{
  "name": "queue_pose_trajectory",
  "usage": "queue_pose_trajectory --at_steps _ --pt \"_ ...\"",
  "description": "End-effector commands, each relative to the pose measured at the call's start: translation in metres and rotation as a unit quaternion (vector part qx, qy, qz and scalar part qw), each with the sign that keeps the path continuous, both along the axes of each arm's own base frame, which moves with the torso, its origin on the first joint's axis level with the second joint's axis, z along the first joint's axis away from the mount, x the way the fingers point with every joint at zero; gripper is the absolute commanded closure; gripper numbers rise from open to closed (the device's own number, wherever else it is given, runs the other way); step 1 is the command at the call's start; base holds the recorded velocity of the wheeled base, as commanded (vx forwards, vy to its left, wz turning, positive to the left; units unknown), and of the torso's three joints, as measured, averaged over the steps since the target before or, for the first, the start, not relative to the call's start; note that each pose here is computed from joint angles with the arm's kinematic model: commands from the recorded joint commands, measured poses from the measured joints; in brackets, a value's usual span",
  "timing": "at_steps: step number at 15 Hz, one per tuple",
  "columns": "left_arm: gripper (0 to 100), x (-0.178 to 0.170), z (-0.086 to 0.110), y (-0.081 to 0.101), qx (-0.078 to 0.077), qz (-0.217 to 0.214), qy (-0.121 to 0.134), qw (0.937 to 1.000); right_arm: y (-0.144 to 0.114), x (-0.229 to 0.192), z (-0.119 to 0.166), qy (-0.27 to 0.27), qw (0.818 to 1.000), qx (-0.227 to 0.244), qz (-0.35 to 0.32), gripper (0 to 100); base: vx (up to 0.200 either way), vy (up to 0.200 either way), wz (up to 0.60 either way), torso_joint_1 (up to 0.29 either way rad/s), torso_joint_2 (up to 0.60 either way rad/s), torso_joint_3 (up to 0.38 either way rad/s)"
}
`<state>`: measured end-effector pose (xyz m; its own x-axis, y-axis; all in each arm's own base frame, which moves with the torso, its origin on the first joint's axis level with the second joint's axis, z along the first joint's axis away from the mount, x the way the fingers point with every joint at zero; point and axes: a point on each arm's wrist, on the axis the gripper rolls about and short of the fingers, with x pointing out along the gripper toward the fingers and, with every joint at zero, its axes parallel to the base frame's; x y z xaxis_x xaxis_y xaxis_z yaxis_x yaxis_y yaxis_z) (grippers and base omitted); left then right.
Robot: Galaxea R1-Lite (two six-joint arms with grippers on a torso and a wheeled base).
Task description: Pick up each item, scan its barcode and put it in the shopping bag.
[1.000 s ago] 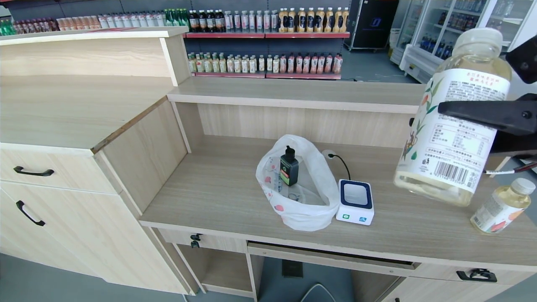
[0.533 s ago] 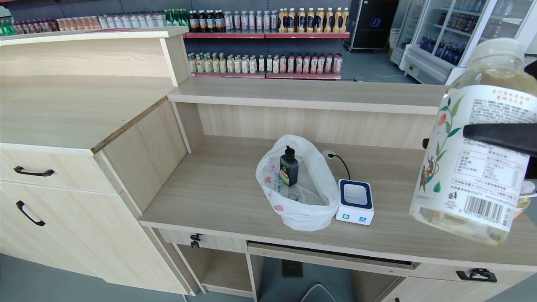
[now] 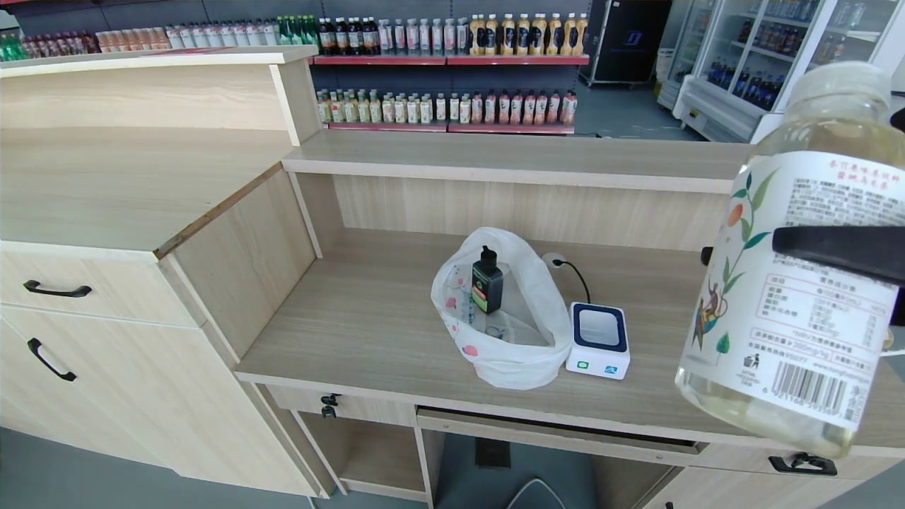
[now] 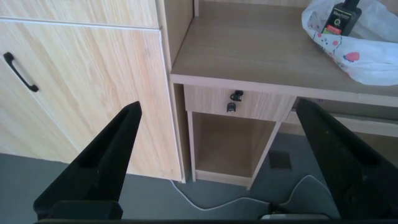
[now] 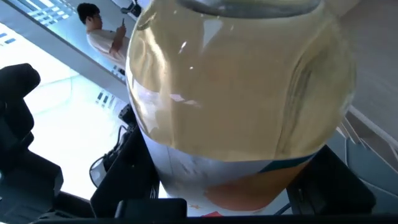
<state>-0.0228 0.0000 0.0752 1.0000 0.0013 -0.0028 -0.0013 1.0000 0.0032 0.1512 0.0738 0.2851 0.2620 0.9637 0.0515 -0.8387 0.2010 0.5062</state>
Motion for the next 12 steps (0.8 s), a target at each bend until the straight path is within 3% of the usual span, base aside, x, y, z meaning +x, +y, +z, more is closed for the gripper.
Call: queue_pose_trajectory --at_steps 1,5,12 --pt "0 0.0 0.0 0.0 0.0 0.0 0.001 1.0 0.003 -0.001 -0.004 0.002 1.0 -0.006 0.007 100 0.0 0.0 0.0 0.0 0.0 0.0" --pt "0 0.0 0.0 0.0 0.0 0.0 0.001 1.0 0.015 -0.002 -0.016 -0.005 0.998 -0.055 -0.041 100 0.0 0.0 0.0 0.0 0.0 0.0" --pt "0 0.0 0.0 0.0 0.0 0.0 0.001 1.0 0.02 -0.004 -0.014 -0.004 0.998 -0.055 -0.028 100 0.0 0.0 0.0 0.0 0.0 0.0"
